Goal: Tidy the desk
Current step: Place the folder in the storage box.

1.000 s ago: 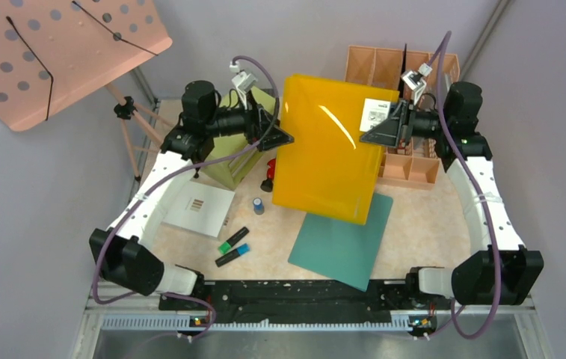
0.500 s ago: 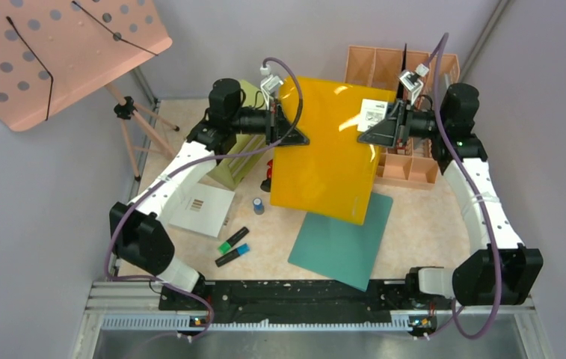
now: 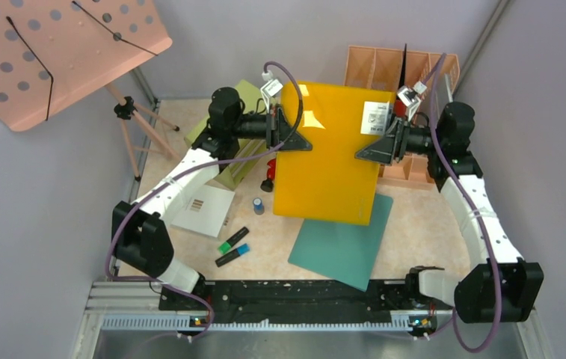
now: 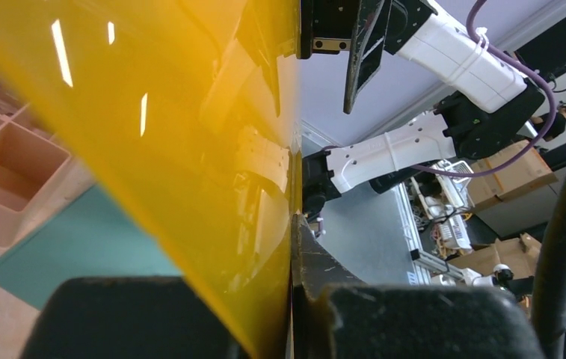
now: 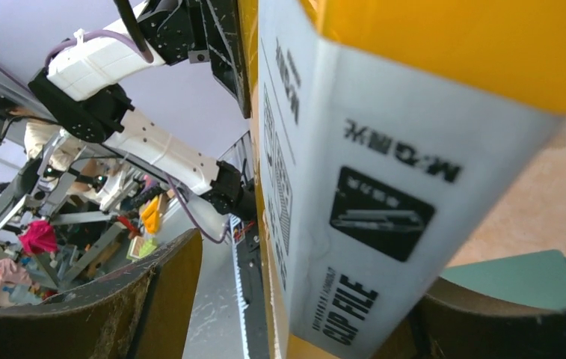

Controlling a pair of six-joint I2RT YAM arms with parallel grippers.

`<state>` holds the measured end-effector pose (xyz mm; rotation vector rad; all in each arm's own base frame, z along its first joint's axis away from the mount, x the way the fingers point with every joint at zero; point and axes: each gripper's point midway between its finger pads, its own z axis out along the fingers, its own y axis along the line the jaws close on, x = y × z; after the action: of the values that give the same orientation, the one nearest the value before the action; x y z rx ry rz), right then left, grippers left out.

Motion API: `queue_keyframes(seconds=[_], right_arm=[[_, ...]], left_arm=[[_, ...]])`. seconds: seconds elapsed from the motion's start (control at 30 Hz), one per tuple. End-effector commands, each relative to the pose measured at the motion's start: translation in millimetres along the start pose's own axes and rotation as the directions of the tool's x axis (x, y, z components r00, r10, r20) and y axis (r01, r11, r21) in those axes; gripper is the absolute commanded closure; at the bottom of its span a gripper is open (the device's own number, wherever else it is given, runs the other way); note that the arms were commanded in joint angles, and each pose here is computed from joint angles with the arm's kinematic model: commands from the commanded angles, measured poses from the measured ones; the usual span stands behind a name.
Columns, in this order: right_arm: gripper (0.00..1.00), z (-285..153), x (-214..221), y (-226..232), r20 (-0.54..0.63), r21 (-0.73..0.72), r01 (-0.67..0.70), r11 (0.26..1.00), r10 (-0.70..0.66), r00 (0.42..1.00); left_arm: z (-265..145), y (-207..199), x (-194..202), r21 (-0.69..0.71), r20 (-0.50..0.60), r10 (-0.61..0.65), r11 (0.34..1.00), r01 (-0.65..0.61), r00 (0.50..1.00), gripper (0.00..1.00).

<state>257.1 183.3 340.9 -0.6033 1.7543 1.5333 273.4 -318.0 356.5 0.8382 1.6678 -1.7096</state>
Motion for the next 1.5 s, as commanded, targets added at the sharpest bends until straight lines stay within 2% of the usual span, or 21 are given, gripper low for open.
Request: queue_keyframes(seconds=[0.0, 0.33, 0.5, 0.67, 0.93, 1.27, 1.47], right_arm=[[0.31, -1.5, 13.7, 16.9, -0.006, -0.046, 0.040, 0.998, -0.040, 0.999], [0.28, -3.0, 40.2, 7.2, 0.012, -0.035, -0.006, 0.999, 0.006, 1.000], [0.21, -7.2, 26.0, -6.6, 0.020, 0.011, -0.035, 0.999, 0.035, 0.999], [0.21, -6.2, 19.5, -7.7, -0.004, -0.019, -0.046, 0.999, 0.046, 0.999], [0.28, -8.2, 15.8, 8.9, -0.003, -0.060, 0.005, 0.998, -0.005, 1.000], [0.44, -8.4, 10.2, 12.6, -0.019, -0.077, 0.014, 0.997, -0.015, 1.000], [0.60, -8.1, 12.8, 5.8, -0.035, -0.066, 0.016, 0.998, -0.018, 0.999]], left_arm=[[-7.8, -38.1, -39.2, 0.016, 0.125, 0.186, 0.982, -0.190, 0.974, 1.00], [-6.9, -41.9, -46.3, 0.032, 0.161, 0.176, 0.983, -0.183, 0.971, 1.00], [-9.0, -46.6, -42.3, 0.044, 0.169, 0.200, 0.977, -0.210, 0.965, 1.00], [-12.3, -42.5, -34.2, 0.005, 0.157, 0.241, 0.970, -0.245, 0.958, 1.00], [-6.1, -19.1, -27.6, -0.020, 0.113, 0.212, 0.977, -0.211, 0.971, 1.00], [1.4, -7.0, -17.4, -0.035, 0.061, 0.204, 0.979, -0.202, 0.977, 1.00], [4.0, -5.5, -11.6, -0.045, 0.027, 0.222, 0.974, -0.221, 0.975, 1.00]])
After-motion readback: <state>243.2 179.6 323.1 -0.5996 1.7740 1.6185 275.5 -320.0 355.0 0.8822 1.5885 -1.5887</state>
